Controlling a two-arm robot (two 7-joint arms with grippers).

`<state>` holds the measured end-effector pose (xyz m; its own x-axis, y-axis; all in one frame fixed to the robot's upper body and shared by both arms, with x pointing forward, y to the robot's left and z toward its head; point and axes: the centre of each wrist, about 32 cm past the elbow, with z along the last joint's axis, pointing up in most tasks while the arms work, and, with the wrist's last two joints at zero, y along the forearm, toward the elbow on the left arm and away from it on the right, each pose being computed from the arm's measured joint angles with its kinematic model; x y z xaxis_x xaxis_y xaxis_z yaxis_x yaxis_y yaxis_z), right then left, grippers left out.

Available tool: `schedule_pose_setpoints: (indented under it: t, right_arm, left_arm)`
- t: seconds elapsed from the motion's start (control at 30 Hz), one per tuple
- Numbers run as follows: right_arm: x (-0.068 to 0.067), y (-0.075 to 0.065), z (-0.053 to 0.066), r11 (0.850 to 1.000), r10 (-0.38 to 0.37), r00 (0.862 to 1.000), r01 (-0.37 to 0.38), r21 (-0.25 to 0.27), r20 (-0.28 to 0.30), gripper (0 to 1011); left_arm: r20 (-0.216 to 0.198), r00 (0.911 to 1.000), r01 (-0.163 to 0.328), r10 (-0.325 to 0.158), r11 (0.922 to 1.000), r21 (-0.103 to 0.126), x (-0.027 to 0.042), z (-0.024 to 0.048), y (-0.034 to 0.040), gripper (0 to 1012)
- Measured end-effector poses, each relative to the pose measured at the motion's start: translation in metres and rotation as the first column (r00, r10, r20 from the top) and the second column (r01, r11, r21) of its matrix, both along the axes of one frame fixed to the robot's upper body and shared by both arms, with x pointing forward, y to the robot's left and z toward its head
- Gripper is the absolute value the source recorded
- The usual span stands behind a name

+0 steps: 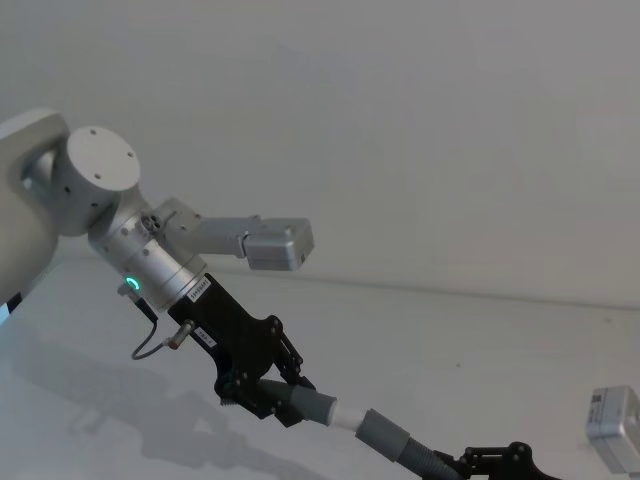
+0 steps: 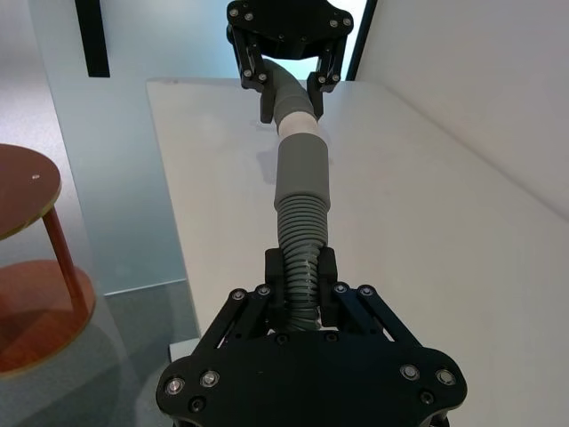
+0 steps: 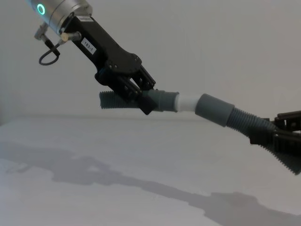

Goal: Use both hands to pick up one end of the pipe from the table, align the ends, and insert them.

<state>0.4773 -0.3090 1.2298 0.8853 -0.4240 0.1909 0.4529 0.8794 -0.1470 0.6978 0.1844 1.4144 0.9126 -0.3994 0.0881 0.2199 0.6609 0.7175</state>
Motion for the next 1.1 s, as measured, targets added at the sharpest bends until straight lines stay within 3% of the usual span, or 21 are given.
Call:
schedule_pose_setpoints:
  t: [0.73,1.1]
  right_arm:
    - [-0.001,-0.001,-0.002,1.000,0.013,0.999,-0.013,-0.002,0.031,185]
    - [-0.003,0.000,-0.001,1.000,0.021,0.999,-0.021,-0.006,0.040,185]
  left_arm:
    - [-0.013,0.9990,0.043,-0.043,0.9981,0.044,0.0095,0.0080,-0.0101,339]
    - [-0.014,0.9978,0.065,-0.065,0.9964,0.054,0.0127,0.0103,-0.0170,339]
